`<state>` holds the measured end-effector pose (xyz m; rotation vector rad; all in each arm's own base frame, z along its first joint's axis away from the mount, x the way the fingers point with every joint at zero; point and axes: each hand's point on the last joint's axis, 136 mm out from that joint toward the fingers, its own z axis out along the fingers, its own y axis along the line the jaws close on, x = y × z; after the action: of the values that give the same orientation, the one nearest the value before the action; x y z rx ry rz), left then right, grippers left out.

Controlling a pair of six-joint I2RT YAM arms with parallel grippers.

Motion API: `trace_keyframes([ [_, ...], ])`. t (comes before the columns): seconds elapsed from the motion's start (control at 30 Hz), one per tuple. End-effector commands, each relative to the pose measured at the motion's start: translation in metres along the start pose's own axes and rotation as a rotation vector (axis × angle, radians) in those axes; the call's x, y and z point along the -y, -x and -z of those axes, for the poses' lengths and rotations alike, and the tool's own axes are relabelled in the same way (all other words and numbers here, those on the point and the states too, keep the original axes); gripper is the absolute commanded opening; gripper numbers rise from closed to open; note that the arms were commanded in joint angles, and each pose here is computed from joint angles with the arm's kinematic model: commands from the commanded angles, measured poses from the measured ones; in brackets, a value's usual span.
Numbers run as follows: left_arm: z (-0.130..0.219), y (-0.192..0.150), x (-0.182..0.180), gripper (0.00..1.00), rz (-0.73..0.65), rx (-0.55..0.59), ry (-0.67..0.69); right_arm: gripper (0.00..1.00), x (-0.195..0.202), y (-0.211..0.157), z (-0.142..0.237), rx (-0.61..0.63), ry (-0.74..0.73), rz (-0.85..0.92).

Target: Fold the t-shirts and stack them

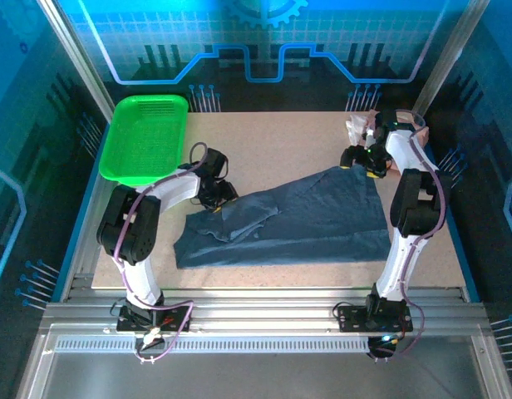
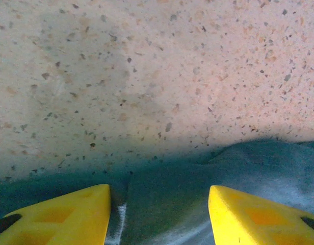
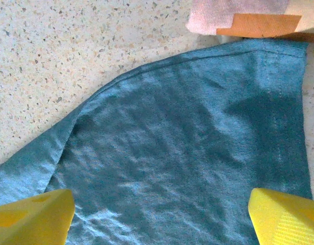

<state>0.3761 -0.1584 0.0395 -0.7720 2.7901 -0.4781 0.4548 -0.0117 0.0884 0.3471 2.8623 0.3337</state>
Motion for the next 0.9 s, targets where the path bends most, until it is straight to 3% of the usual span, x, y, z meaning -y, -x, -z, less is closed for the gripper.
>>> trace_keyframes([
  [0.0, -0.005, -0.001, 0.01, 0.53, 0.012, -0.025, -0.054, 0.89, -0.009, -0.002, 0.011, 0.015, 0.023, 0.021],
  [0.2, 0.003, -0.004, 0.024, 0.52, 0.004, -0.016, -0.151, 0.89, -0.009, -0.004, 0.007, 0.007, 0.025, 0.018],
  [0.4, -0.005, -0.01, 0.017, 0.45, 0.017, -0.033, -0.15, 0.89, -0.009, -0.006, 0.004, 0.0, 0.029, 0.012],
  [0.7, 0.015, -0.003, 0.033, 0.29, -0.045, 0.012, -0.216, 0.89, -0.01, -0.005, 0.006, 0.004, 0.035, 0.016],
  [0.87, 0.025, -0.002, 0.041, 0.3, -0.075, 0.022, -0.252, 0.89, -0.009, -0.006, 0.005, 0.002, 0.033, 0.016],
])
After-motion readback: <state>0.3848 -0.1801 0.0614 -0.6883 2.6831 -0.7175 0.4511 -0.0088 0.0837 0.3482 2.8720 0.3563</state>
